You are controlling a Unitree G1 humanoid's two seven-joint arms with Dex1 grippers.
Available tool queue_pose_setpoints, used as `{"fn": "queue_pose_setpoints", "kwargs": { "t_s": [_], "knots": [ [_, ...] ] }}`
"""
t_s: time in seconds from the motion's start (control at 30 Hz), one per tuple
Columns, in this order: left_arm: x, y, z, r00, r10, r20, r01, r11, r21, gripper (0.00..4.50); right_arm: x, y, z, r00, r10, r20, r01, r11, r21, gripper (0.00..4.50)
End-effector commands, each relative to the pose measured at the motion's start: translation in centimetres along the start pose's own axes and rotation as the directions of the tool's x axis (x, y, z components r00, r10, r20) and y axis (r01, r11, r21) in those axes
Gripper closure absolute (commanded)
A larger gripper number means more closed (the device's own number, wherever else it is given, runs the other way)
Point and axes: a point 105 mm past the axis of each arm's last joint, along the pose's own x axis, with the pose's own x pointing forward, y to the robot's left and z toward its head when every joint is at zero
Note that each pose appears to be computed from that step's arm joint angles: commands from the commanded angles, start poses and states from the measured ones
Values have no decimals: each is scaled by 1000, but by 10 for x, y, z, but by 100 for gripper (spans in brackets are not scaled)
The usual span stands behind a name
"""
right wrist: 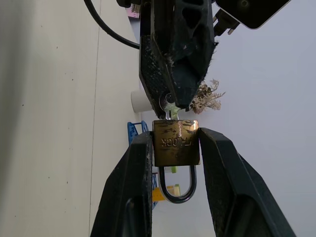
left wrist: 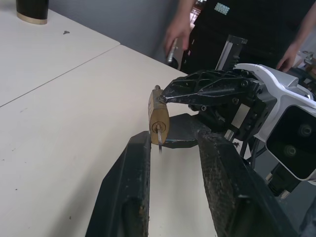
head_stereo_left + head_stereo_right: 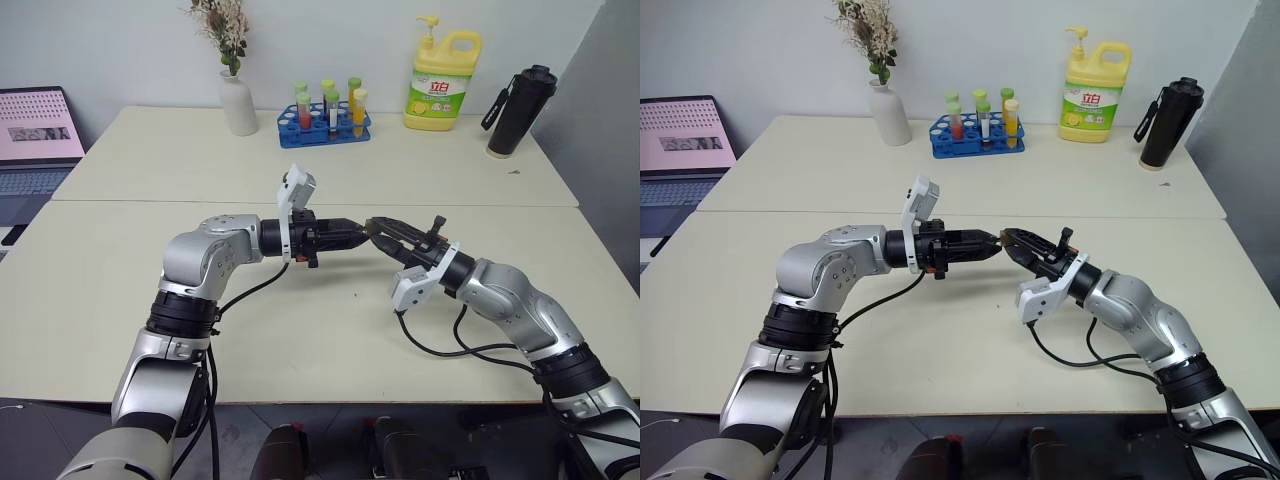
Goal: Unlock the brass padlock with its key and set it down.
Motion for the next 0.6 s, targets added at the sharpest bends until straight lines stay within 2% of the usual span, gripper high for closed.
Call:
{"fn": "queue_pose_setpoints", "kwargs": {
  "t_s": [0.03, 0.07, 0.37, 0.5, 0.6],
  "knots": [
    [2, -2, 14, 1000, 0, 19, -1, 997, 74, 418, -1, -14, 2, 999, -53, 10, 53, 999, 0, 351],
    [2, -2, 14, 1000, 0, 17, -2, 997, 79, 448, -1, -14, 2, 999, -52, 11, 52, 999, 0, 351],
    [4, 0, 10, 1000, 11, -5, -10, 991, 134, 450, 0, -12, 3, 999, -46, 14, 46, 999, 10, 351],
    [6, -4, 7, 999, 8, -37, 1, 971, 239, 450, 0, -12, 3, 999, -45, 10, 45, 999, 19, 351],
    [6, -6, 3, 997, 30, -66, 0, 911, 412, 450, -1, -12, 2, 999, -48, 2, 48, 998, 34, 351]
  ]
}}
